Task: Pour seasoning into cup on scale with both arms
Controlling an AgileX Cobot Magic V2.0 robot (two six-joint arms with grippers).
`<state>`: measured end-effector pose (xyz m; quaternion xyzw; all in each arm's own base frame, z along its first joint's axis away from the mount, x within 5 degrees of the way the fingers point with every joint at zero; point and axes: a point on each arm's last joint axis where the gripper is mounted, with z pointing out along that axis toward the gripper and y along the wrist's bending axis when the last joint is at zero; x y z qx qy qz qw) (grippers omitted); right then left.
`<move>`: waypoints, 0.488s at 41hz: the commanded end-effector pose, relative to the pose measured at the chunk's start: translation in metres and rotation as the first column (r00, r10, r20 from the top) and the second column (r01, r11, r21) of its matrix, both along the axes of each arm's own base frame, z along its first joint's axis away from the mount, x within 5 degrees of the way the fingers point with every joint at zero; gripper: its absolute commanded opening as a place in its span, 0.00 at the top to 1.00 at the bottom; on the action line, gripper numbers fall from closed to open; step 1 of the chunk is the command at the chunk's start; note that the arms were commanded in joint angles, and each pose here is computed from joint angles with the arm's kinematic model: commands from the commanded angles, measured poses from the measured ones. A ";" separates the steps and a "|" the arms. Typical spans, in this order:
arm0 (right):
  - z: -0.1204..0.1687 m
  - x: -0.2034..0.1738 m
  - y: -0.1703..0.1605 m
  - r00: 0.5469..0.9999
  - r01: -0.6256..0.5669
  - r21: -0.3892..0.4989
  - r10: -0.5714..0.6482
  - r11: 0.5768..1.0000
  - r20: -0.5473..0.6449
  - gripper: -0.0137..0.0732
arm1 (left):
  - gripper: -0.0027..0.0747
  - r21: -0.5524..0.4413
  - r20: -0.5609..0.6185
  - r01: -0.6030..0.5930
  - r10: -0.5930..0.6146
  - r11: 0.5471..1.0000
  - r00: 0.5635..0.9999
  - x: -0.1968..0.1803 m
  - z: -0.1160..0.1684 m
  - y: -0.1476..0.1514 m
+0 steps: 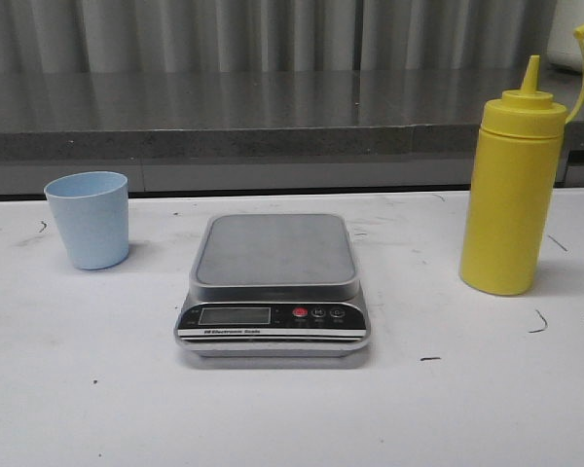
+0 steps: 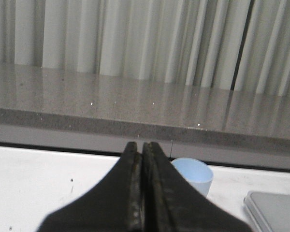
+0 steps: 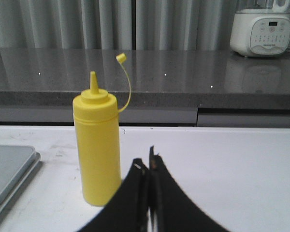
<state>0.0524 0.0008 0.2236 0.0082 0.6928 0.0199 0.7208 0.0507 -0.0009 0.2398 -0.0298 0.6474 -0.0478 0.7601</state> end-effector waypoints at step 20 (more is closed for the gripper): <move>0.138 -0.005 -0.001 0.993 0.012 -0.018 -0.014 1.000 -0.115 0.92 | 0.99 0.047 -0.163 0.007 0.001 0.999 0.987 -0.005 0.156 0.000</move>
